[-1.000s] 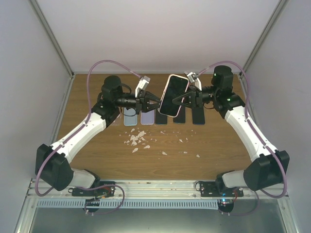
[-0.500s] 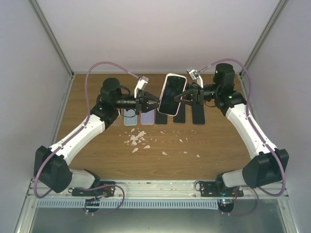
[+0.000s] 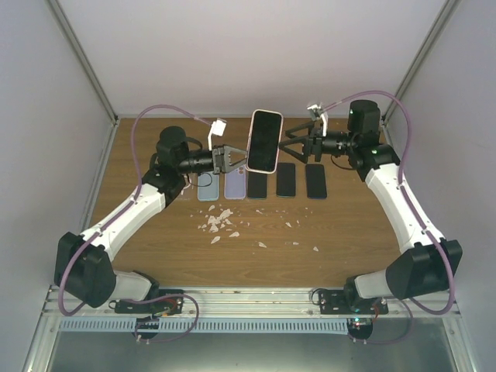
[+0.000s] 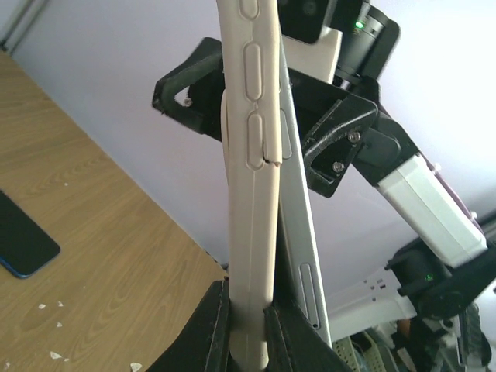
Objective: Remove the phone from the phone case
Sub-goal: Remove the phone case from the phone.
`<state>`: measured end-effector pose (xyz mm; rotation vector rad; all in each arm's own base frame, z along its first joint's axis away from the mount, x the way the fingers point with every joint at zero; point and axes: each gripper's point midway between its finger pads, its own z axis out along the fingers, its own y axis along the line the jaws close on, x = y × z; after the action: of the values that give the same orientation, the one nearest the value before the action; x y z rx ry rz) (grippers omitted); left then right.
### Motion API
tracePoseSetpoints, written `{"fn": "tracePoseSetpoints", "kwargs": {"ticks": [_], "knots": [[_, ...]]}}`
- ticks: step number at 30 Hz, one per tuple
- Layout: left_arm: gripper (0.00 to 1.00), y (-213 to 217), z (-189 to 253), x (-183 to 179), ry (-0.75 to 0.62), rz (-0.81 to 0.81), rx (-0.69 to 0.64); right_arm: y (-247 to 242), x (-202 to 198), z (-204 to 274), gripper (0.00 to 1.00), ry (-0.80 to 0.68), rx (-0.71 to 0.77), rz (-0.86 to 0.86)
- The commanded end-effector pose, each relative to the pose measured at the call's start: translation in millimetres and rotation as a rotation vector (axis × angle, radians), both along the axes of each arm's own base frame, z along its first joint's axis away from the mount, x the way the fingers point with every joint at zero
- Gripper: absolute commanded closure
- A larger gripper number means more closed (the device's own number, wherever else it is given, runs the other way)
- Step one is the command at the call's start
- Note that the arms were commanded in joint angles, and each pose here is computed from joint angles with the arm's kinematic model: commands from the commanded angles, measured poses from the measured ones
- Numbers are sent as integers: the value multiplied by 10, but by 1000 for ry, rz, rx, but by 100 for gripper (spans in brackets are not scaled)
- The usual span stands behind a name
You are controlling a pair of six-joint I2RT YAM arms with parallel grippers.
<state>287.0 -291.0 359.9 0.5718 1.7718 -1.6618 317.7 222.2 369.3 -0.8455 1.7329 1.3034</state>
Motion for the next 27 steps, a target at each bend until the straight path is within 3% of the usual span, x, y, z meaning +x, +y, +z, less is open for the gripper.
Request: {"fn": "tracePoseSetpoints", "kwargs": {"ticks": [1,10,27], "knots": [[100,85,185,102,-6,87,-55,-146,284,4,17,-136,-113,-186],[100,177,-149,399,264,208,-45,20,303,-68,25,-422,-357,-285],[100,197,-528,576,440,257,-48,574,41,-341,32,-654,-535,-179]]}}
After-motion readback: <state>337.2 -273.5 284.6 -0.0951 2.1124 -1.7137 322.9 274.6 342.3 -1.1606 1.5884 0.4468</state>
